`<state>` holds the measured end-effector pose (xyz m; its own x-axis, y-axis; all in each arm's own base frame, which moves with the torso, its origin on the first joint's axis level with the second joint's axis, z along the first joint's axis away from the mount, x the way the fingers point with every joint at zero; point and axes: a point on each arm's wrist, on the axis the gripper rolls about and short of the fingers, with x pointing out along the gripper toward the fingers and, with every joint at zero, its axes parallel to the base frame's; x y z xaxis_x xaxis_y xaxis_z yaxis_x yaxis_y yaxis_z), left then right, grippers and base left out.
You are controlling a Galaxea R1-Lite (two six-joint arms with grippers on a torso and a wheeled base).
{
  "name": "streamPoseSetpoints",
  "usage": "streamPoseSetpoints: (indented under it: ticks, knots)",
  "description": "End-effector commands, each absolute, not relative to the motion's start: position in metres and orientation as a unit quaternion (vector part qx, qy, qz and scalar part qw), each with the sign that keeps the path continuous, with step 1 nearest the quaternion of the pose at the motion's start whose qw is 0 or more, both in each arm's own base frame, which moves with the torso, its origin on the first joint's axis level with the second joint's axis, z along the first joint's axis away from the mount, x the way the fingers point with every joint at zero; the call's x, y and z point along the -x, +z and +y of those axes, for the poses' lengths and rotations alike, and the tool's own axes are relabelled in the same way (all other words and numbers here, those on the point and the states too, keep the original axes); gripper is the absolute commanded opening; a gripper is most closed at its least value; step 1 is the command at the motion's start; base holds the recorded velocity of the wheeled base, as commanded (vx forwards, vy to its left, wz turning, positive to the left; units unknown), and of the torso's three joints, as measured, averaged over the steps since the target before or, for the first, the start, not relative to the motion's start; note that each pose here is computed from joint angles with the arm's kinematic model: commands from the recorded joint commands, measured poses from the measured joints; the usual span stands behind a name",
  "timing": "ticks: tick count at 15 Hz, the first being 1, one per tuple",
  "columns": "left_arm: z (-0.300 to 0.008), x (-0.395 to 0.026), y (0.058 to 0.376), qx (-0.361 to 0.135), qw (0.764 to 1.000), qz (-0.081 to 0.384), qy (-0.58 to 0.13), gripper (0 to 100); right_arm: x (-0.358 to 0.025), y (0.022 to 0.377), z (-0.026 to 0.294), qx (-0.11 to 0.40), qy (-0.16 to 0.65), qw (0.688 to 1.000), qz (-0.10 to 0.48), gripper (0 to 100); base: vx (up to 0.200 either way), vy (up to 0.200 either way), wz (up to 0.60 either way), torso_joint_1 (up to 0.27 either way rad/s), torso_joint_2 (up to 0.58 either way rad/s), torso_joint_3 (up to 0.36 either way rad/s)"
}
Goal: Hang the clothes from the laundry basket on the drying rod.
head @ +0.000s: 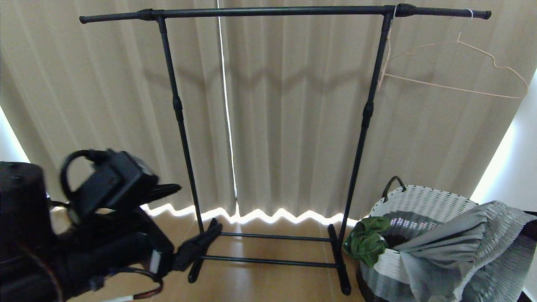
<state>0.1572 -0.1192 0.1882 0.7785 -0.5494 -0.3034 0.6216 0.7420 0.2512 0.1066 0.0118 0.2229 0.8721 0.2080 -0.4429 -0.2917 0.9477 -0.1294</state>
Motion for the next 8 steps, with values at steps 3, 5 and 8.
streamPoseSetpoints:
  ticks: [3, 5, 8]
  knots:
    - [-0.214, -0.149, 0.134, -0.245, 0.881, 0.18, -0.362, 100, -0.11, 0.236, 0.022, 0.085, 0.168, 0.964, 0.186, 0, 0.0, 0.0, 0.0, 0.0, 0.0, 0.0]
    - [-0.241, -0.135, 0.121, -0.224, 0.881, 0.182, -0.375, 100, -0.116, 0.238, 0.027, 0.075, 0.179, 0.966, 0.17, 0, 0.0, 0.0, 0.0, 0.0, 0.0, 0.0]
    - [-0.296, -0.133, 0.097, -0.164, 0.884, 0.167, -0.404, 100, -0.116, 0.242, 0.034, 0.041, 0.201, 0.965, 0.161, 0, 0.0, 0.0, 0.0, 0.0, 0.0, 0.0]
